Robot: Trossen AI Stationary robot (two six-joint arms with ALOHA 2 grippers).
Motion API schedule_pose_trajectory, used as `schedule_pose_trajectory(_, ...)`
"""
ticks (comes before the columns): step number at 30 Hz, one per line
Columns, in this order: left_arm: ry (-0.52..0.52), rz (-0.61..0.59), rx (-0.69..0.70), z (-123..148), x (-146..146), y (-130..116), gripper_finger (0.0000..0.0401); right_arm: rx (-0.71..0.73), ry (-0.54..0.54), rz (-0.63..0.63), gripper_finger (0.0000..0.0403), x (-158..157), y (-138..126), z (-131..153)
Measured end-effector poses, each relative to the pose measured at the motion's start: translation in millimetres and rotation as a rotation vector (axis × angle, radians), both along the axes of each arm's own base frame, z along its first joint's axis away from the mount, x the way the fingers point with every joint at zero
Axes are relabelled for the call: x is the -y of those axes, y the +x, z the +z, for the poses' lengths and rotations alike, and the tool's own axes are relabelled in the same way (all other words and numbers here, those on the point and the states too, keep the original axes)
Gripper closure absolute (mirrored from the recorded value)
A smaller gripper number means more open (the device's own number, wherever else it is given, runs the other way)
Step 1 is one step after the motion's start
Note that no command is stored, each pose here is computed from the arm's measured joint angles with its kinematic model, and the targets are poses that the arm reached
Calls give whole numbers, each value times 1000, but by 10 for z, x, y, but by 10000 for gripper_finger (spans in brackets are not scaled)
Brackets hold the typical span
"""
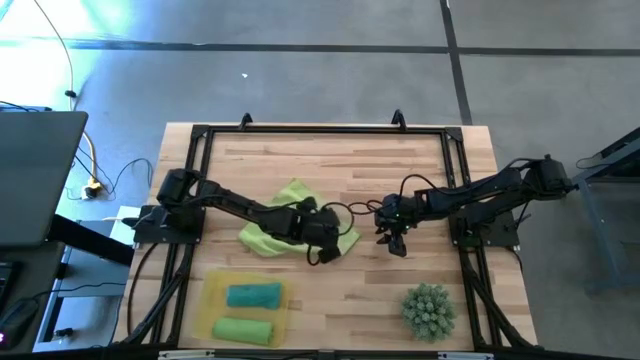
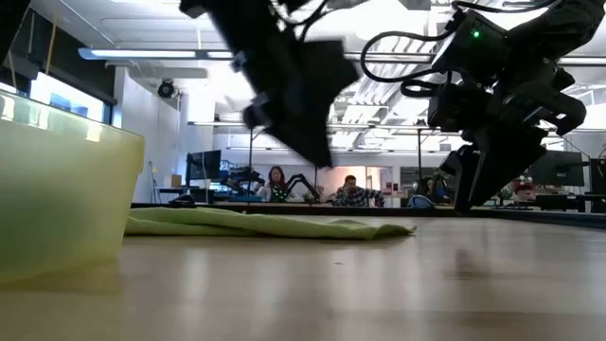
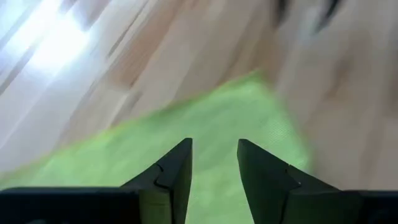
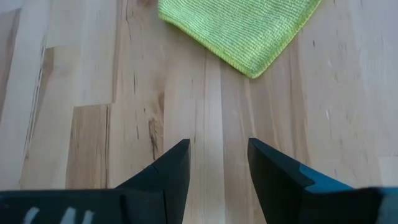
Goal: Roll microfiber towels into tight, uniform cylinder then place into a basket
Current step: Fold the light green microfiber towel
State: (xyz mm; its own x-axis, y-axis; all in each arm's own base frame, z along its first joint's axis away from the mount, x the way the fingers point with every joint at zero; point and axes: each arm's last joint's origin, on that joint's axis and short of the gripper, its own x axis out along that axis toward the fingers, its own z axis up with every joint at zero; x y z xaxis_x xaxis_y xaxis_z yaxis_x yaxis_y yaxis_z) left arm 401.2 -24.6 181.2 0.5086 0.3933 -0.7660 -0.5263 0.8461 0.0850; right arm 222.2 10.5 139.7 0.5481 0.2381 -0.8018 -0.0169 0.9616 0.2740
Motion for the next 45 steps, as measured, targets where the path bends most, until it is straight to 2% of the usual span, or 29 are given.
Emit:
schedule_pose_trajectory(5,-67,184,-152,-108,-23,-209,284,0,0,0,252,0,0,-1)
schedule_pose_trajectory(13,-192,434,-139,-326,-30,-370,284,2,0,0,252,0,1,1)
schedule_pose_trajectory(17,-204,474,-133,-411,-35,-424,284,1,0,0,252,0,0,0)
schedule_pose_trajectory(21,-218,460,-91,-463,-44,-409,284,0,0,0,252,0,0,0)
schedule_pose_trajectory(31,-238,319,11,-600,-135,-173,284,4,0,0,252,0,4,2)
schedule_pose_trajectory(36,-235,230,104,-648,-183,-22,284,7,0,0,252,0,5,4)
schedule_pose_trajectory(45,-101,56,250,-645,-334,188,284,9,0,0,252,0,7,5)
